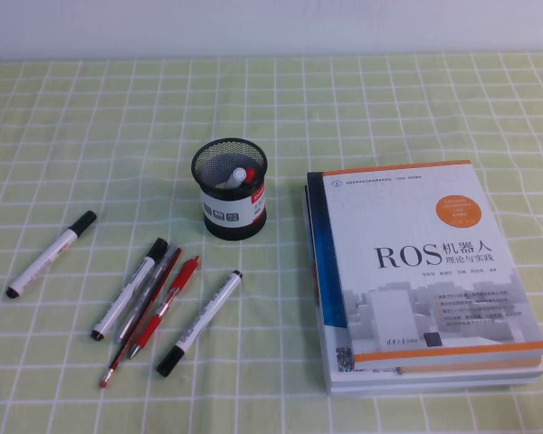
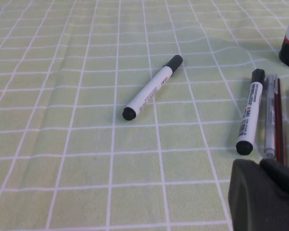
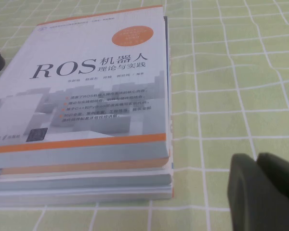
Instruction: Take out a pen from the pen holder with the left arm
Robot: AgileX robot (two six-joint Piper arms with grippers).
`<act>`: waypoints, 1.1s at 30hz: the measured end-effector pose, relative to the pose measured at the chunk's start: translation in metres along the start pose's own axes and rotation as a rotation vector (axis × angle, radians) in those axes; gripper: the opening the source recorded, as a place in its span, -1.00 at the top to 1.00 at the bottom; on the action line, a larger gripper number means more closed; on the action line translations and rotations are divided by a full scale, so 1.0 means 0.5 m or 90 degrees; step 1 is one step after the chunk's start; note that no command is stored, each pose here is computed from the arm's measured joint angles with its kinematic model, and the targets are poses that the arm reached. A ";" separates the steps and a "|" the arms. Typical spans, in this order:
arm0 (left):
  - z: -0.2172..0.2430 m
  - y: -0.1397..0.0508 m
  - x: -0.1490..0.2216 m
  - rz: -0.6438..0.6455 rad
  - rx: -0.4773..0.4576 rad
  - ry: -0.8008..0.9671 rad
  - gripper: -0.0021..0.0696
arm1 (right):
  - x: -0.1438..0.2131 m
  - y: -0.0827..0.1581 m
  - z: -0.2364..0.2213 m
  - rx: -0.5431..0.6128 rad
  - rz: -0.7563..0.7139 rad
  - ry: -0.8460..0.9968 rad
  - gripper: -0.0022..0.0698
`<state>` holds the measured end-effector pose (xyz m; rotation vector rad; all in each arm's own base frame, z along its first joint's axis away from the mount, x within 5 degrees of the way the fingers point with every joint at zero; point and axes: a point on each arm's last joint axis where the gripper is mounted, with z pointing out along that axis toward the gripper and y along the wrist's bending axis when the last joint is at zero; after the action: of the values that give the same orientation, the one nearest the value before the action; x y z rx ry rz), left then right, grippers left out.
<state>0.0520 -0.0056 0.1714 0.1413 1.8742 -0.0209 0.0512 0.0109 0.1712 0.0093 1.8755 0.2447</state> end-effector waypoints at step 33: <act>-0.005 -0.005 -0.044 -0.323 0.057 -0.146 0.95 | 0.000 0.000 0.000 0.000 0.000 0.000 0.97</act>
<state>0.0557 -0.0099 0.1928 -0.2678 1.6370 -0.4510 0.0512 0.0109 0.1712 0.0093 1.8755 0.2447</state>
